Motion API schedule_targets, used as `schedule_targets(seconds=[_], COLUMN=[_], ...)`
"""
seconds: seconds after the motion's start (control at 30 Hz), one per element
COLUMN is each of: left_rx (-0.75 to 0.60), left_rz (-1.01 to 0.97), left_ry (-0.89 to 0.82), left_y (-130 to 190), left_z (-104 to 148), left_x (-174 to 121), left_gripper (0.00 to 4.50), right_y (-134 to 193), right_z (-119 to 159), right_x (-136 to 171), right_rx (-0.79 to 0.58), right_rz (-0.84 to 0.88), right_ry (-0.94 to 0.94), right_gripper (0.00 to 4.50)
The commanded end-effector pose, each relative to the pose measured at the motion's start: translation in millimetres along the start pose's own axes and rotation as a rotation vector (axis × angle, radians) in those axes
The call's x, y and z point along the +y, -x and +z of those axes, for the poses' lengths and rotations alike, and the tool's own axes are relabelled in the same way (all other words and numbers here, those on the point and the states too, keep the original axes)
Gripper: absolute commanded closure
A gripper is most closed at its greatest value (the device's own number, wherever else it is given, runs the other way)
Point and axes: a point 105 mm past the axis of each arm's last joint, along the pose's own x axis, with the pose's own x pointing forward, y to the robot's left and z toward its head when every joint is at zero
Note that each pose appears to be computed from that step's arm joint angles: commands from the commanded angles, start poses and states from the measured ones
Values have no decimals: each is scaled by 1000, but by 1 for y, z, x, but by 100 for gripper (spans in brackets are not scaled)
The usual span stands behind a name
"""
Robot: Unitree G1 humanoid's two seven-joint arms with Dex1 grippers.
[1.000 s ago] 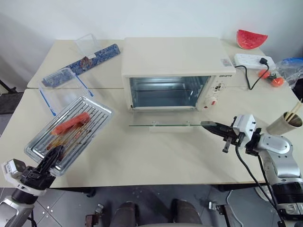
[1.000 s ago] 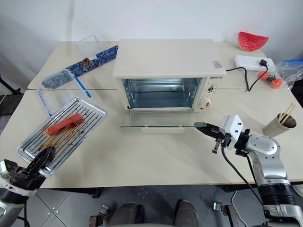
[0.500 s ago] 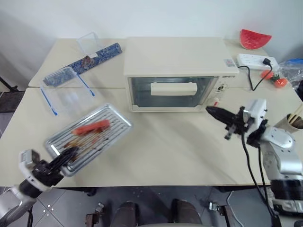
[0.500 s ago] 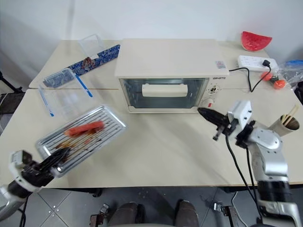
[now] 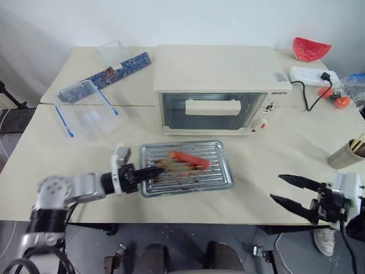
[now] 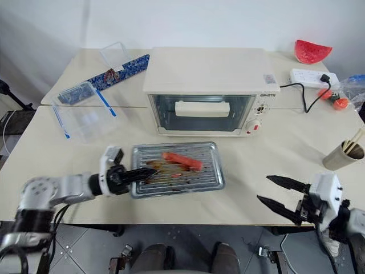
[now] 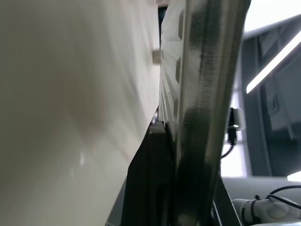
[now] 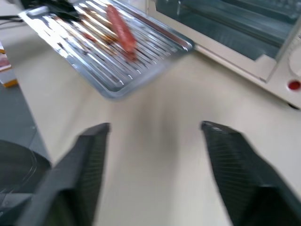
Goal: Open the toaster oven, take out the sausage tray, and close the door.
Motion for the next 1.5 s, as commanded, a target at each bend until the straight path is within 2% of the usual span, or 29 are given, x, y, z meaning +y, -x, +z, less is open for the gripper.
schedule_targets(seconds=[0.03,0.2,0.37,0.5,0.6,0.87,1.03,1.07,1.17,1.27,1.37,1.43,1.5], left_rx=[60,111,131,161,159,115,53,29,-87,-133,-212,-209,-146], left_rz=[16,28,41,59,74,97,133,135,111,129,117,159,282], left_ry=[16,9,7,9,5,-66,-155,-209,-334,-622,-812,-950,-1127], left_y=[-17,-36,-52,-53,-49,-16,10,19,47,78,106,121,142], left_z=[-4,-6,-5,-6,-3,9,16,18,31,34,38,35,22], left_x=[9,15,21,22,22,7,1,-3,-14,-19,-28,-27,-19], left_gripper=[450,450,450,450,389,152,27,1,1,1,1,1,1], right_y=[3,4,2,-2,-4,-11,-14,-15,-17,-20,-24,-25,-28], right_z=[10,11,14,16,16,14,12,12,11,11,14,14,13], right_x=[8,22,21,22,22,23,21,20,17,14,12,11,8], right_rx=[-59,-64,-78,-87,-92,-103,-107,-108,-111,-122,-141,-142,-129], right_rz=[-9,41,4,9,13,39,59,64,80,95,114,134,177], right_ry=[49,-73,-46,-47,-44,-42,-42,-39,-33,-26,-4,0,16], right_gripper=[5,5,5,5,0,0,0,0,0,0,0,0,0])
